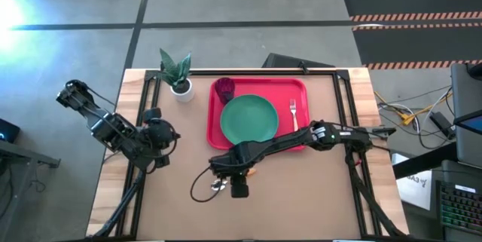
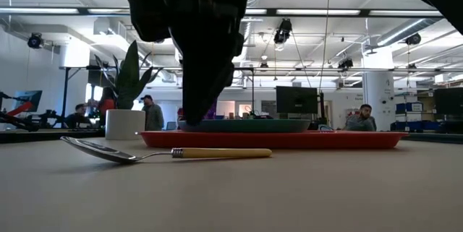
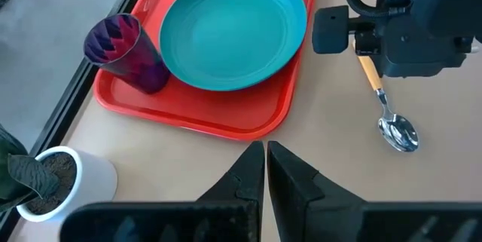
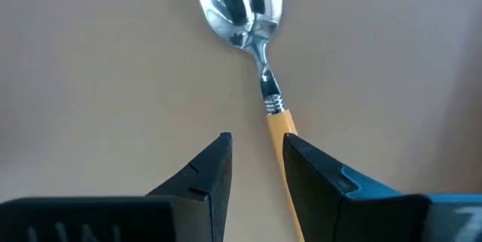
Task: Pick and place plate/cup/fork/spoon on tray
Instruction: Put the light orange spoon on the red tray between the light orange fork and the green plate
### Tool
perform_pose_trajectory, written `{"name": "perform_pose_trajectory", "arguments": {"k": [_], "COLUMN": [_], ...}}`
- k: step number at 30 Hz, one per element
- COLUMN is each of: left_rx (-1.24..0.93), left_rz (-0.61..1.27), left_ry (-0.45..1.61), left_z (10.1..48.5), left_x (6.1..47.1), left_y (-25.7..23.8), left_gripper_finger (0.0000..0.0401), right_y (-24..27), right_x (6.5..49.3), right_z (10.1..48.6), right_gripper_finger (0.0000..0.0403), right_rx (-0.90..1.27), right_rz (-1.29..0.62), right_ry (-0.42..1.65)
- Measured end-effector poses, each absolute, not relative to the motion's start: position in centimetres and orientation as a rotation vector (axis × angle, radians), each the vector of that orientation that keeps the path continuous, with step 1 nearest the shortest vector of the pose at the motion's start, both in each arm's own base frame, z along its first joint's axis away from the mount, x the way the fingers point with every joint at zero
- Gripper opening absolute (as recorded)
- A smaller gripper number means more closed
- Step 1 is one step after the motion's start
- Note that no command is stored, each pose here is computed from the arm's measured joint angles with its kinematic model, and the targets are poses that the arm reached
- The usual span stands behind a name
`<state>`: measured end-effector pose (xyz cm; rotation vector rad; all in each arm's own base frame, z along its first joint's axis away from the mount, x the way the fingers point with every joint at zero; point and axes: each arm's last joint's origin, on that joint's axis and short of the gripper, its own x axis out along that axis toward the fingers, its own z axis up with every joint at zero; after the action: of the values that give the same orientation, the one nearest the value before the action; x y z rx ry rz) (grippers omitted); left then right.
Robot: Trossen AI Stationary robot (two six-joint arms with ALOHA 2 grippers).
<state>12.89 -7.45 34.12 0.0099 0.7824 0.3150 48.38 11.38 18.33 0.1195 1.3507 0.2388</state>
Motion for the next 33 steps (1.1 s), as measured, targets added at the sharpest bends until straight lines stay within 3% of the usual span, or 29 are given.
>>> {"name": "perform_pose_trajectory", "arguments": {"k": [14,25,33], "left_rx": [0.008,0.001,-0.021], "left_rz": [0.31,0.306,0.312], "left_ry": [0.792,0.79,0.789], "left_z": [34.0,34.1,34.1], "left_x": [13.0,12.9,12.9], "left_y": [-7.5,-7.5,-7.5], "left_gripper_finger": [0.0,0.0,0.0], "right_y": [10.2,9.7,10.0], "right_x": [48.4,48.5,48.6], "right_z": [17.3,16.6,15.0], "right_gripper_finger": [0.0111,0.0196,0.0208], "right_rx": [0.095,0.102,0.111], "right_rz": [0.248,0.239,0.241], "right_ry": [1.364,1.358,1.328]}}
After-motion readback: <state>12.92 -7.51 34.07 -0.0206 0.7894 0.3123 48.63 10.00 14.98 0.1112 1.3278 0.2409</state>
